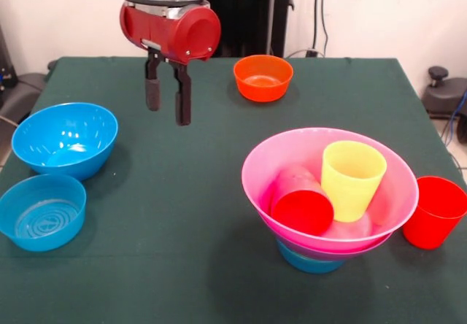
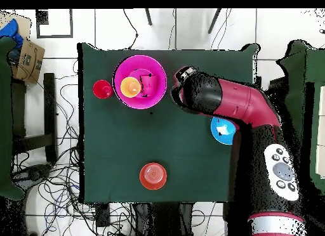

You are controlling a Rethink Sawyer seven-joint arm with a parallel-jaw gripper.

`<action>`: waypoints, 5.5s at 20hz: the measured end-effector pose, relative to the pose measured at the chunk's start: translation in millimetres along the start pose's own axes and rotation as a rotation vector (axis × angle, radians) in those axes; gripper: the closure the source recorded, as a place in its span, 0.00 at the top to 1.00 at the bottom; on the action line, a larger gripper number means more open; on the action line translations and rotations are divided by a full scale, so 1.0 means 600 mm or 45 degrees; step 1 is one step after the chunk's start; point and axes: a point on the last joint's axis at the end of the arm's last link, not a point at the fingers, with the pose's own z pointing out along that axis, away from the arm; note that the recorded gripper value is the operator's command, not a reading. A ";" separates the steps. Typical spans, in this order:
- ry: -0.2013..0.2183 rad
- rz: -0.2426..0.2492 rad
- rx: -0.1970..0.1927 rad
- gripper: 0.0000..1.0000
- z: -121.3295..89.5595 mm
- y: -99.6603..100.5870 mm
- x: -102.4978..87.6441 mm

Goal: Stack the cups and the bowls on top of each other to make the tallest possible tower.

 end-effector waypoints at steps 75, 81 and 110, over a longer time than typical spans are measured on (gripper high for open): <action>0.296 -0.331 0.041 1.00 0.112 -0.210 0.466; 0.307 -0.346 0.027 1.00 0.145 -0.218 0.509; 0.315 -0.387 0.049 1.00 0.066 -0.255 0.586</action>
